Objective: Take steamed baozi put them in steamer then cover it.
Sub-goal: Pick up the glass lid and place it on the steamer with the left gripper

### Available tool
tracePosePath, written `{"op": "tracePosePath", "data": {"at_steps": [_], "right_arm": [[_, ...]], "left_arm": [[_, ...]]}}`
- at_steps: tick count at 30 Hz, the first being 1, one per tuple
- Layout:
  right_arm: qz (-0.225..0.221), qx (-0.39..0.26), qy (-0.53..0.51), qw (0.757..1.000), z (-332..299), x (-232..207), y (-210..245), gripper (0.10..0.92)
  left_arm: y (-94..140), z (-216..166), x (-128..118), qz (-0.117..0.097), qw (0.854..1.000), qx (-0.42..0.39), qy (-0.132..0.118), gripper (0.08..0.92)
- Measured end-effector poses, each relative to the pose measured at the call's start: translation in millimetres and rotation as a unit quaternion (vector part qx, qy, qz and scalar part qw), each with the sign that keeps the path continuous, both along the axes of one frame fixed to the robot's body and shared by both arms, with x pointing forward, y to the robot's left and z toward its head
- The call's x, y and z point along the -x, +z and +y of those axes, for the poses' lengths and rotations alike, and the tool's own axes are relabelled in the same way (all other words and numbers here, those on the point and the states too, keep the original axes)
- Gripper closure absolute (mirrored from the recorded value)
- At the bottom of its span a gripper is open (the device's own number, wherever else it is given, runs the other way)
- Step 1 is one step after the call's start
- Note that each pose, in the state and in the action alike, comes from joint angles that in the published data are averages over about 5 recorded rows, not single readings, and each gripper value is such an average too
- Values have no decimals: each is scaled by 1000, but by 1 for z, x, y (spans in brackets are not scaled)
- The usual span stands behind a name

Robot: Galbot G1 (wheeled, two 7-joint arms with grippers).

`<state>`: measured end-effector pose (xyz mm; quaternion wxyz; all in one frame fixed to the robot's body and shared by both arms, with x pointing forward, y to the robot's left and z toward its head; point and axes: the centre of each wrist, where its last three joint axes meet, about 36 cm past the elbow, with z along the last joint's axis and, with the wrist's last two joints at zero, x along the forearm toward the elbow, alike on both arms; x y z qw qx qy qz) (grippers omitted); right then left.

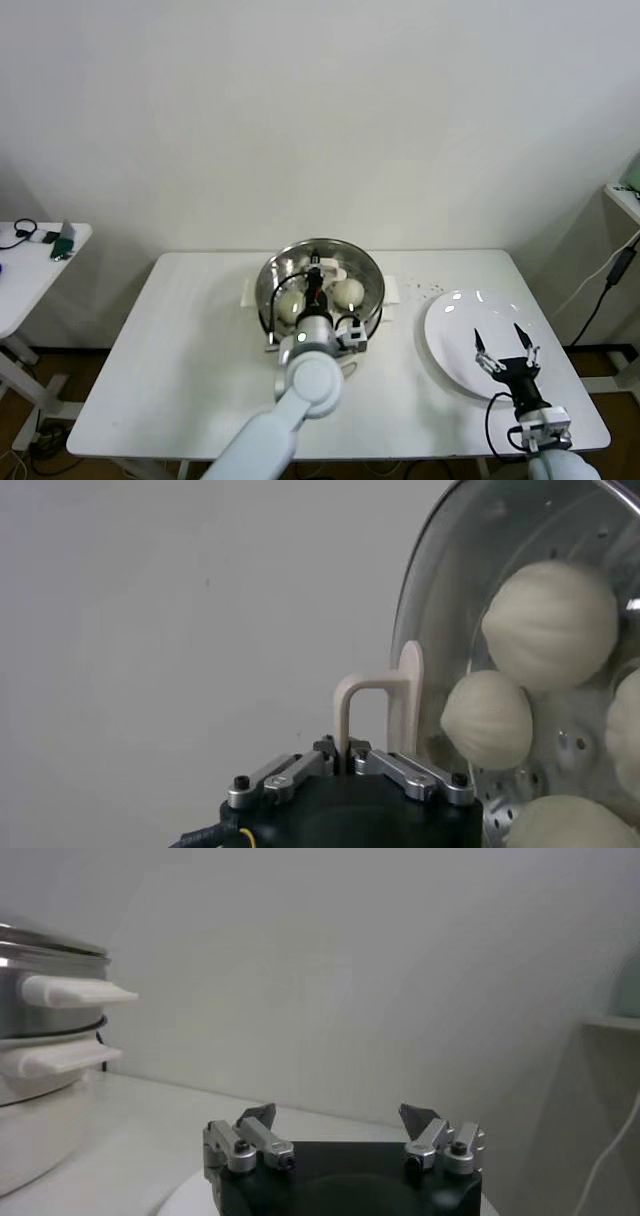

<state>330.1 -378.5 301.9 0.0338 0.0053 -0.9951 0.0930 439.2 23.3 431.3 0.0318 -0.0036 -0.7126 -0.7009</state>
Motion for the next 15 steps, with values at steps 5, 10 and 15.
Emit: {"op": "tracePosePath", "data": {"at_steps": [5, 10, 15], "right_arm": [[0, 0, -3, 1000, -2, 2, -1, 200], [0, -1, -5, 1000, -2, 2, -1, 200], [-1, -1, -6, 1000, -3, 3, -1, 200]], "left_arm": [[-2, -1, -1, 2, 1000, -3, 0, 847], [-3, -4, -1, 3, 1000, -3, -3, 847], [-6, -5, -1, 4, 1000, -2, -3, 847]]}}
